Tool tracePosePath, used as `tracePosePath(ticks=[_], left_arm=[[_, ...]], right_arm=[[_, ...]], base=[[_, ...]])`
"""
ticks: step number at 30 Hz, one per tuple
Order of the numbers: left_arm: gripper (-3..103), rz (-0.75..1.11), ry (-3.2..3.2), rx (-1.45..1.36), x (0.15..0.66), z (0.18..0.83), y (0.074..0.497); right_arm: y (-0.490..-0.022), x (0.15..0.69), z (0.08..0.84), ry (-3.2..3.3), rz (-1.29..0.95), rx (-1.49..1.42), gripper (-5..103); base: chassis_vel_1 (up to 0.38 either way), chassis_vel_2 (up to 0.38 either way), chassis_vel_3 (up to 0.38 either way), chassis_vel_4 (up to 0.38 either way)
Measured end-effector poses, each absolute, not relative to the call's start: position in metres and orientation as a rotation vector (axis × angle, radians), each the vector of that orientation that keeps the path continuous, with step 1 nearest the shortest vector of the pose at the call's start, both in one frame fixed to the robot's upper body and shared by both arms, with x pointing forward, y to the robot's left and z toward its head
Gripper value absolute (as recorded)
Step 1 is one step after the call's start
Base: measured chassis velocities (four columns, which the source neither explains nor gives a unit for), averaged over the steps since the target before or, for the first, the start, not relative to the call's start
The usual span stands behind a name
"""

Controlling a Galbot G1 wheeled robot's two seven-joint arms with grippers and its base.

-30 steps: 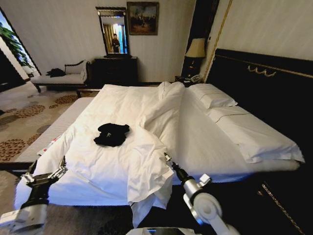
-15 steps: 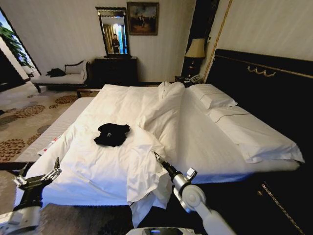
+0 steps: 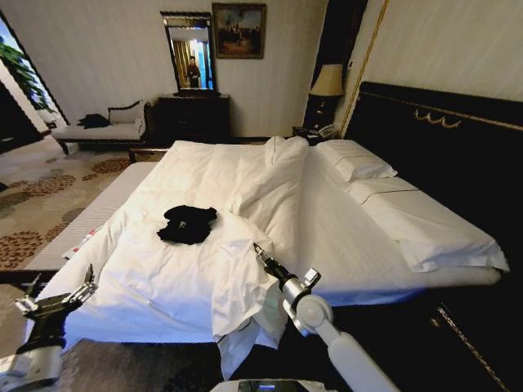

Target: Fold the clothes on the bed.

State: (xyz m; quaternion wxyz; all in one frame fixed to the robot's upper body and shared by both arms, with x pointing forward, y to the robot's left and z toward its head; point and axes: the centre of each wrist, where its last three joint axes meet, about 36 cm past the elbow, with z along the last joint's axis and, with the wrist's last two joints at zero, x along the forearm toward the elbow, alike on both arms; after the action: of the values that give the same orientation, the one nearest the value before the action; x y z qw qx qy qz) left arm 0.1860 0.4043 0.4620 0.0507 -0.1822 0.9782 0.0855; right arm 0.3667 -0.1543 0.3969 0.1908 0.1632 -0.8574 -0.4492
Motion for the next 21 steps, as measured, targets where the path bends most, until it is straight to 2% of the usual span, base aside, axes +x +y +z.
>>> tracePosePath(ticks=[1,2,4,5,6,7,9,13,15,17,21], left_arm=[[100,0.256,2.978,-0.555,0.186,0.462,0.404],[100,0.256,2.978,-0.555,0.186,0.462,0.404],[100,0.253,2.979,-0.557,0.186,0.461,0.403],[100,0.254,2.979,-0.557,0.186,0.461,0.403],[100,0.254,2.979,-0.558,0.186,0.461,0.403],[100,0.254,2.978,-0.560,0.186,0.461,0.403],[100,0.255,2.976,-0.561,0.186,0.462,0.403],[100,0.250,2.973,-0.561,0.186,0.462,0.401],[100,0.248,2.973,-0.561,0.186,0.462,0.401],[100,0.237,2.975,-0.558,0.187,0.461,0.399],[100,0.222,2.979,-0.555,0.189,0.457,0.397]], right_arm=[[-0.154,0.364,0.397,-2.409,-1.264,0.464,71],[-0.154,0.364,0.397,-2.409,-1.264,0.464,71],[-0.155,0.360,0.397,-2.414,-1.263,0.478,60],[-0.155,0.359,0.396,-2.417,-1.261,0.483,60],[-0.154,0.357,0.394,-2.424,-1.262,0.490,49],[-0.152,0.356,0.392,-2.425,-1.268,0.491,43],[-0.151,0.355,0.391,-2.425,-1.277,0.492,43],[-0.150,0.350,0.392,-2.426,-1.306,0.507,21],[-0.151,0.349,0.393,-2.428,-1.308,0.509,21],[-0.157,0.345,0.401,-2.445,-1.326,0.501,11],[-0.166,0.339,0.414,-2.460,-1.336,0.456,2]], base=[[0.000,0.000,0.000,0.000],[0.000,0.000,0.000,0.000],[0.000,0.000,0.000,0.000],[0.000,0.000,0.000,0.000],[0.000,0.000,0.000,0.000],[0.000,0.000,0.000,0.000],[0.000,0.000,0.000,0.000],[0.000,0.000,0.000,0.000],[0.000,0.000,0.000,0.000],[0.000,0.000,0.000,0.000],[0.000,0.000,0.000,0.000]])
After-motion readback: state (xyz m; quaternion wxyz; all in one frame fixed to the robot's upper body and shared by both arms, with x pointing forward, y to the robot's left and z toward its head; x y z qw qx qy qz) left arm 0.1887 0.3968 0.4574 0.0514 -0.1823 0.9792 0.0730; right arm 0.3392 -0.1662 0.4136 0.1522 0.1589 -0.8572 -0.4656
